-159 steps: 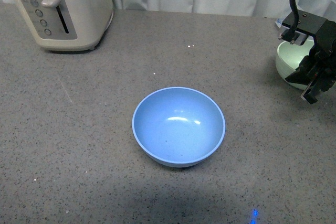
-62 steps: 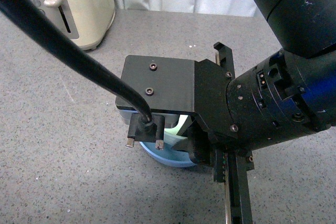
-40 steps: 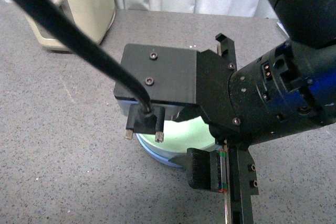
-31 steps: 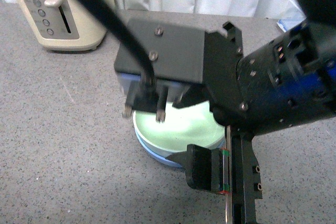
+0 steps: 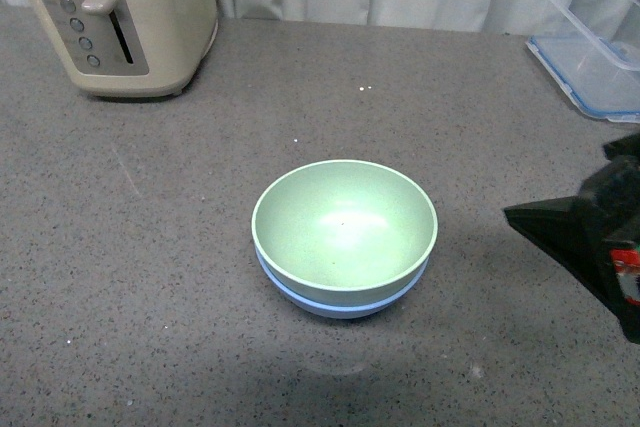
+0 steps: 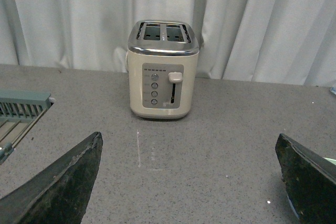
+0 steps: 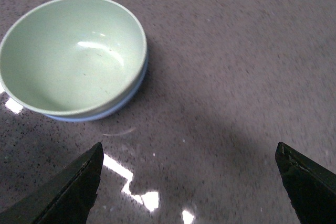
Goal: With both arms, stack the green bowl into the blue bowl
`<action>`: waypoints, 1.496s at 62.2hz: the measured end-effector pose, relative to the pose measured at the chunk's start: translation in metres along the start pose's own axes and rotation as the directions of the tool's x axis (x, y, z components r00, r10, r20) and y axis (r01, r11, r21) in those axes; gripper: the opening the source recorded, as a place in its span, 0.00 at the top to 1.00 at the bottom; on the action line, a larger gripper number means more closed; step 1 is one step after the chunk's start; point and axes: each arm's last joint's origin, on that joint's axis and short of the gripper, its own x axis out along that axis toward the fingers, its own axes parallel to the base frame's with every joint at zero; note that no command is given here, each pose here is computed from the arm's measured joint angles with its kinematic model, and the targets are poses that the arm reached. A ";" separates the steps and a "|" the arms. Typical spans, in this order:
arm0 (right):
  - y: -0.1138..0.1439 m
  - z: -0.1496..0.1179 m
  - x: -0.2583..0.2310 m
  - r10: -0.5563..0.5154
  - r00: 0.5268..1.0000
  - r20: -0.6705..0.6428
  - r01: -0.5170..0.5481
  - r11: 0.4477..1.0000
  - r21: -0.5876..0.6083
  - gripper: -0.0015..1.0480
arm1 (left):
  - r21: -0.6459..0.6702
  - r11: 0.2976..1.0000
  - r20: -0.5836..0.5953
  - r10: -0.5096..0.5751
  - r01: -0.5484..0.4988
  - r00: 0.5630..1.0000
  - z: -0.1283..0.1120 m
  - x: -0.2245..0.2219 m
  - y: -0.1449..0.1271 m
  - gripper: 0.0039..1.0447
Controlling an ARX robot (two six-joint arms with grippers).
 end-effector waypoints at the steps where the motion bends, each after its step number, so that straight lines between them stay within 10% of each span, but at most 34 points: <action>1: 0.000 -0.003 -0.004 -0.021 1.000 0.000 0.021 1.000 0.021 0.09 | 0.000 1.000 0.000 0.000 0.000 1.000 0.000 0.000 0.000 0.06; 23: -0.003 -0.050 -0.054 -0.531 0.845 0.060 0.484 0.808 0.335 0.09 | 0.000 1.000 0.000 0.000 0.000 1.000 0.000 0.000 0.000 0.06; 47: 0.021 -0.084 -0.073 -0.529 0.830 0.175 0.421 0.802 0.424 0.09 | 0.000 1.000 0.000 0.000 0.000 1.000 0.000 0.000 0.000 0.06; 57: 0.019 -0.077 -0.088 -0.514 0.663 0.545 0.339 0.855 0.393 0.35 | 0.000 1.000 -0.003 0.000 0.000 1.000 0.000 0.000 0.000 0.06; 75: 0.006 -0.090 -0.098 -0.523 0.646 0.556 0.370 0.852 0.371 0.99 | 0.001 1.000 -0.001 -0.002 0.002 1.000 0.000 0.000 0.000 0.06; 93: 0.006 -0.090 -0.098 -0.520 0.646 0.559 0.369 0.853 0.368 0.99 | 0.001 1.000 -0.001 0.001 -0.001 1.000 0.000 0.000 0.000 0.06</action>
